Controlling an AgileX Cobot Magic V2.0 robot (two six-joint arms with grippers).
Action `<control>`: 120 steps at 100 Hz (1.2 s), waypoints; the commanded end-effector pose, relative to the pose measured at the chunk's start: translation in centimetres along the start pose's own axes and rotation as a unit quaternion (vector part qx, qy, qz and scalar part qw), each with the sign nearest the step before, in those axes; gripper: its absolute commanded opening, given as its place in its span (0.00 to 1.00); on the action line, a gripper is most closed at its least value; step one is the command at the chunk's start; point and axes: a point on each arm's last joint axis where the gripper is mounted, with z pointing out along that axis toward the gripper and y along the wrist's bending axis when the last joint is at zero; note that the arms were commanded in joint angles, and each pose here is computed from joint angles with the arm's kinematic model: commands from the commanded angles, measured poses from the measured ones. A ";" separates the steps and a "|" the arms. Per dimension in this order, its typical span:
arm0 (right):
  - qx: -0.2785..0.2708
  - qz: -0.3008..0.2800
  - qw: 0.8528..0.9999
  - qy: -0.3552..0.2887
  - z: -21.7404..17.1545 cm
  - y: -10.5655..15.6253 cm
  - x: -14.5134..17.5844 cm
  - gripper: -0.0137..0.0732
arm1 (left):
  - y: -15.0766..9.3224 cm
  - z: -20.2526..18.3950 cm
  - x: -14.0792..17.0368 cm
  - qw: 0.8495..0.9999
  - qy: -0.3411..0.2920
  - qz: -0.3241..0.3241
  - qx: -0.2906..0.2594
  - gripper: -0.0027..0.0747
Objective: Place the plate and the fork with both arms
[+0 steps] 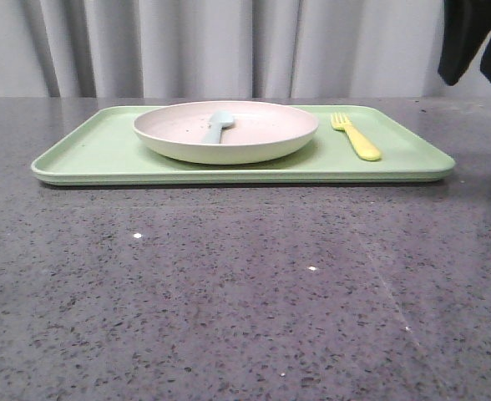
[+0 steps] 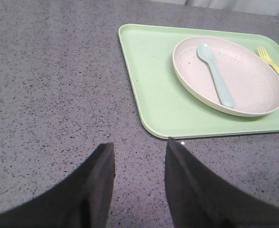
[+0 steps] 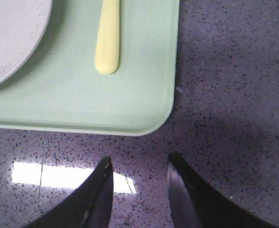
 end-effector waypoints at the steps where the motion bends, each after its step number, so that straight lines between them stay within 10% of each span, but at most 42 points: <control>1: -0.016 -0.002 0.997 -0.076 -3.0 -0.6 0.4 0.46 | -0.3 -0.5 -1.4 0.999 -0.050 -0.008 0.006 0.37; 41: -0.049 -0.010 0.980 -0.192 -7.0 -3.3 7.3 0.07 | -0.3 -0.6 -1.4 0.999 -0.050 -0.007 0.007 0.03; 120: -0.103 -0.018 0.907 -0.408 -9.3 -7.7 19.8 0.08 | 0.3 -4.1 2.9 0.991 -0.130 0.005 0.021 0.01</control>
